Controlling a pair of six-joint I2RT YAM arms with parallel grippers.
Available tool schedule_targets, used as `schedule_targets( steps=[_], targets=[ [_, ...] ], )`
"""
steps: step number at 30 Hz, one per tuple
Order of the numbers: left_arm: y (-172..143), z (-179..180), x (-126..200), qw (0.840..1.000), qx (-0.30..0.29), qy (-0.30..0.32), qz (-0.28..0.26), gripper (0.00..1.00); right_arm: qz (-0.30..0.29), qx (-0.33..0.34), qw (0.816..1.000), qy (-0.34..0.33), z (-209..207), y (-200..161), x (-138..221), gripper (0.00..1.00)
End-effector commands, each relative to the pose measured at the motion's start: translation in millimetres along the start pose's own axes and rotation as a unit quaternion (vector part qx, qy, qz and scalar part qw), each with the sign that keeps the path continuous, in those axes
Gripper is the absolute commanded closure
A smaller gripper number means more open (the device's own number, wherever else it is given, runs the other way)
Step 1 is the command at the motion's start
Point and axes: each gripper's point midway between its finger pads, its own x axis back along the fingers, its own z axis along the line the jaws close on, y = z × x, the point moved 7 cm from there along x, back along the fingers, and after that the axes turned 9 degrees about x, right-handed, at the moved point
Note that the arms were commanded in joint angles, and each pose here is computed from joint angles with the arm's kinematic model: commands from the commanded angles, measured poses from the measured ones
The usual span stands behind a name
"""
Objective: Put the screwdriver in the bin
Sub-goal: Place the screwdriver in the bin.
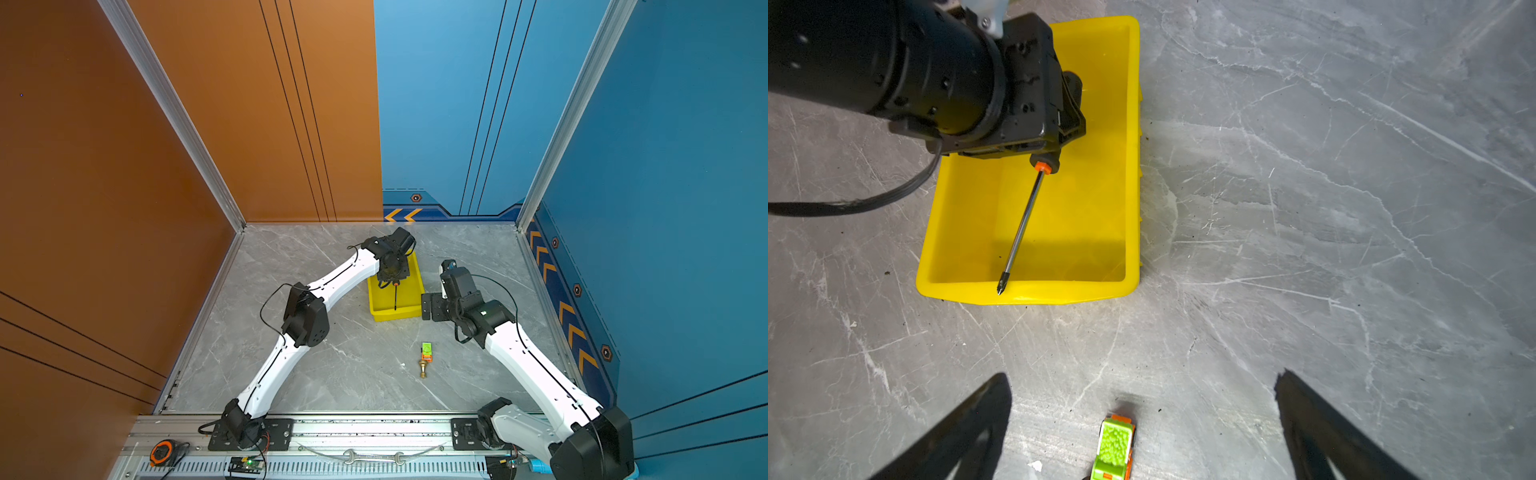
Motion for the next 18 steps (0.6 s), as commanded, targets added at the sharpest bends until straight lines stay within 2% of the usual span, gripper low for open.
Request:
schedule_targets(
  steps=[1, 10, 18],
  targets=[
    [4.9, -1.7, -1.0, 1.0, 0.016, 0.005, -0.022, 1.0, -0.004, 0.009, 1.0, 0.001, -1.7, -2.3, -1.5, 0.0],
    [6.4, 2.4, -16.1, 0.998, 0.059, 0.007, -0.02, 1.0, -0.004, 0.005, 1.0, 0.009, -0.3, -6.2, -0.8, 0.0],
    [6.8, 5.4, -14.1, 0.996, 0.077, 0.017, -0.032, 1.0, -0.007, 0.001, 1.0, 0.009, -1.2, -8.8, 1.7, 0.0]
  ],
)
